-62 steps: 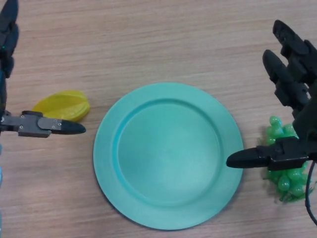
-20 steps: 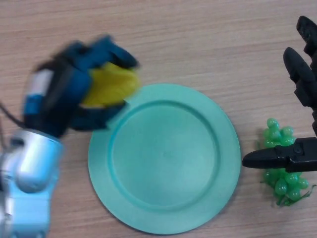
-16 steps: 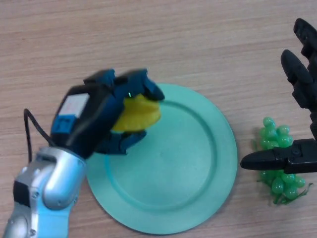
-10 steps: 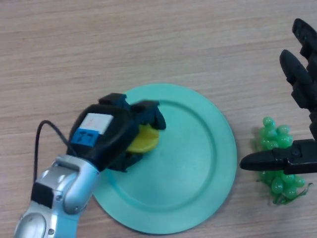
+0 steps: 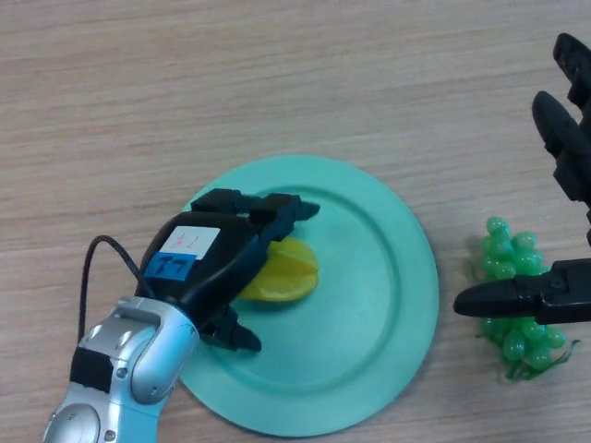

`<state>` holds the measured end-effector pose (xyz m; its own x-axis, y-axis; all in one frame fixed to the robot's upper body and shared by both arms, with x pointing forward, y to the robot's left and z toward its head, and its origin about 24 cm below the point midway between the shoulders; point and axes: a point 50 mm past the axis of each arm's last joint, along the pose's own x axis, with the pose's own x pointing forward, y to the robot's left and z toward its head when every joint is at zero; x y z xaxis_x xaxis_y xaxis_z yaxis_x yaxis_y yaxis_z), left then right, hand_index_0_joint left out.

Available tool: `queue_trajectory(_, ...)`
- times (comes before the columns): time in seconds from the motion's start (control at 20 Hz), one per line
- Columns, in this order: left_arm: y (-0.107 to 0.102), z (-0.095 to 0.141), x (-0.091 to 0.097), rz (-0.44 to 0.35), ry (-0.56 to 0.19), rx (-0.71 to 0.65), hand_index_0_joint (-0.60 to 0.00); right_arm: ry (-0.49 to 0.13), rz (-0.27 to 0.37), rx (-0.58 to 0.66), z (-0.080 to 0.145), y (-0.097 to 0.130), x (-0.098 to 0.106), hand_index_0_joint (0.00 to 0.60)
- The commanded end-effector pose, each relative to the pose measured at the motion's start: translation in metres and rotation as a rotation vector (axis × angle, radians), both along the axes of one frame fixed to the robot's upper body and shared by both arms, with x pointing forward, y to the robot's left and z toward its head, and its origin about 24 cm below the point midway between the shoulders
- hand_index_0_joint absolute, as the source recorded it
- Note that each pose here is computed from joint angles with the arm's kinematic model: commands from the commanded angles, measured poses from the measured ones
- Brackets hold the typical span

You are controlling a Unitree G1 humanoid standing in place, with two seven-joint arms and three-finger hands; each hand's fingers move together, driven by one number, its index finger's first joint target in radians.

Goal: Pick up the yellow starfruit and place it on the plate

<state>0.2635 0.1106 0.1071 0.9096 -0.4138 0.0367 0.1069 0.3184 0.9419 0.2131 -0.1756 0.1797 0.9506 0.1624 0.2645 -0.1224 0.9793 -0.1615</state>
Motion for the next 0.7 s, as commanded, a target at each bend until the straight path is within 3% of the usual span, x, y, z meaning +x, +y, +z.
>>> queue_trajectory(0.05, 0.009, 0.040, 0.000, 0.013, -0.209, -0.044, 0.000, -0.191, 0.011, -0.020, 0.027, -0.001, -0.011, 0.000)
queue_trajectory(0.25, 0.034, 0.072, -0.004, 0.057, -0.301, -0.289, 0.000, -0.181, 0.018, -0.022, 0.025, 0.000, -0.009, 0.000)
queue_trajectory(0.4, 0.060, 0.085, -0.010, 0.051, -0.342, -0.586, 0.000, -0.173, 0.028, -0.028, 0.024, 0.000, -0.007, 0.000)
queue_trajectory(0.55, 0.082, 0.079, -0.018, 0.032, -0.261, -0.757, 0.000, -0.169, 0.032, -0.018, 0.020, -0.001, -0.004, 0.000)
queue_trajectory(0.7, 0.101, 0.078, -0.028, 0.086, -0.210, -1.001, 0.000, -0.166, 0.036, -0.011, 0.019, 0.000, 0.000, 0.000)
